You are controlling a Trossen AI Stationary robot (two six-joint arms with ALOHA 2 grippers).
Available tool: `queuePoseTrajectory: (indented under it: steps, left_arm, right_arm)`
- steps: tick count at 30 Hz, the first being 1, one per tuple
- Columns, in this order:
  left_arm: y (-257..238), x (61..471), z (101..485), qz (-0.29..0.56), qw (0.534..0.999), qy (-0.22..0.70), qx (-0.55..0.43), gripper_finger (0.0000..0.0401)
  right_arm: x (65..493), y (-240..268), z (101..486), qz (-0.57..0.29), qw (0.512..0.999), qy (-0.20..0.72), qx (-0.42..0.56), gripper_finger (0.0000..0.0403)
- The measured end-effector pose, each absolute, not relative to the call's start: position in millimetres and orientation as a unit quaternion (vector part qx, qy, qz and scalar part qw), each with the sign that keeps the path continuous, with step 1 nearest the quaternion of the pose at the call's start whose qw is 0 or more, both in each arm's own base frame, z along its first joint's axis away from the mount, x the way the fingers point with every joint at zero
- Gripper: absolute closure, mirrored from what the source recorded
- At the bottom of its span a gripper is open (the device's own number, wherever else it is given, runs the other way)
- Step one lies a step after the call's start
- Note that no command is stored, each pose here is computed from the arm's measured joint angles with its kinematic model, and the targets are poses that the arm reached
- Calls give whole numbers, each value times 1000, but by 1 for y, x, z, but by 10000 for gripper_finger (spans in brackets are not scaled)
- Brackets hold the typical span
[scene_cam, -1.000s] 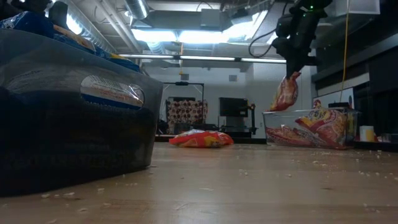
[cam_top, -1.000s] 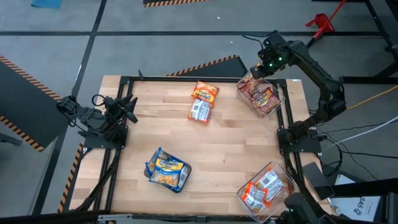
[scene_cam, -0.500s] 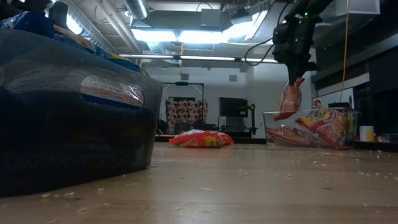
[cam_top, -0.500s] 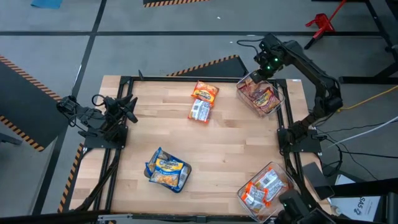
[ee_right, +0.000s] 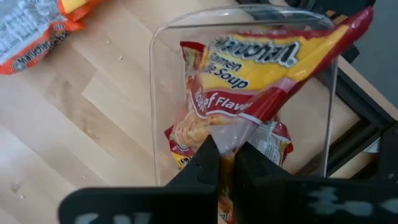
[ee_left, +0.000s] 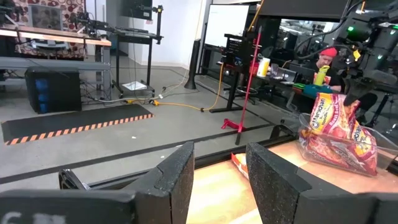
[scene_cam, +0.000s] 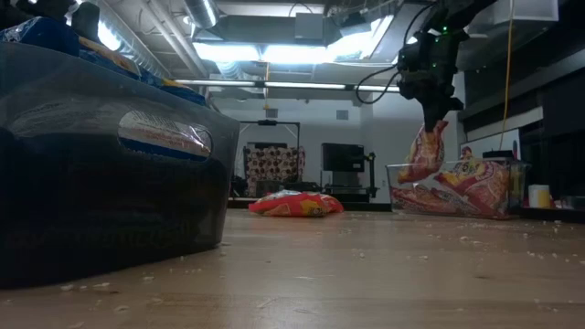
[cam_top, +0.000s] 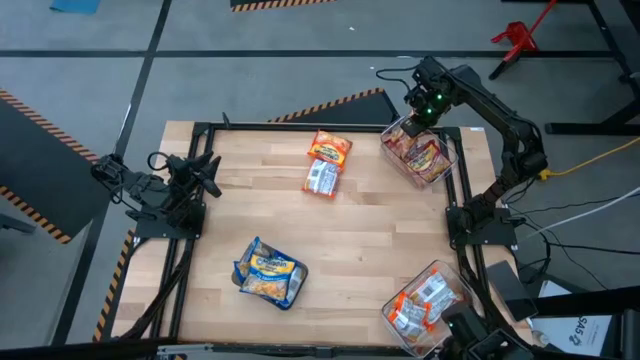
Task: Sort Maruchan noodles
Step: Put the red noodle pack into the top transparent bin
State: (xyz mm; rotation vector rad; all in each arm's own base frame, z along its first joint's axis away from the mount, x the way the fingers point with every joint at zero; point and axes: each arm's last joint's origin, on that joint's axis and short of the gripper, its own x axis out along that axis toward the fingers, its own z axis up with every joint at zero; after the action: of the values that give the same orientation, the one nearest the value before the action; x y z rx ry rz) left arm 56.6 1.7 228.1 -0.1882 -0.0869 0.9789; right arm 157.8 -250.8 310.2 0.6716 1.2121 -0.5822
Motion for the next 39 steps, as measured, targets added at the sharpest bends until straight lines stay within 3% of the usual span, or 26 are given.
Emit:
queuePoseTrajectory:
  steps: [11, 28, 39]
  left_arm:
    - [2, 57, 228, 469, 877, -42, -90, 261]
    - [2, 57, 228, 470, 877, -41, -90, 261]
    - [2, 57, 228, 470, 877, -42, -90, 261]
  right_arm:
    - [155, -247, 278, -246, 713, 584, 301, 402]
    - [154, -261, 269, -383, 663, 590, 256, 373]
    - [160, -272, 240, -392, 615, 621, 287, 271]
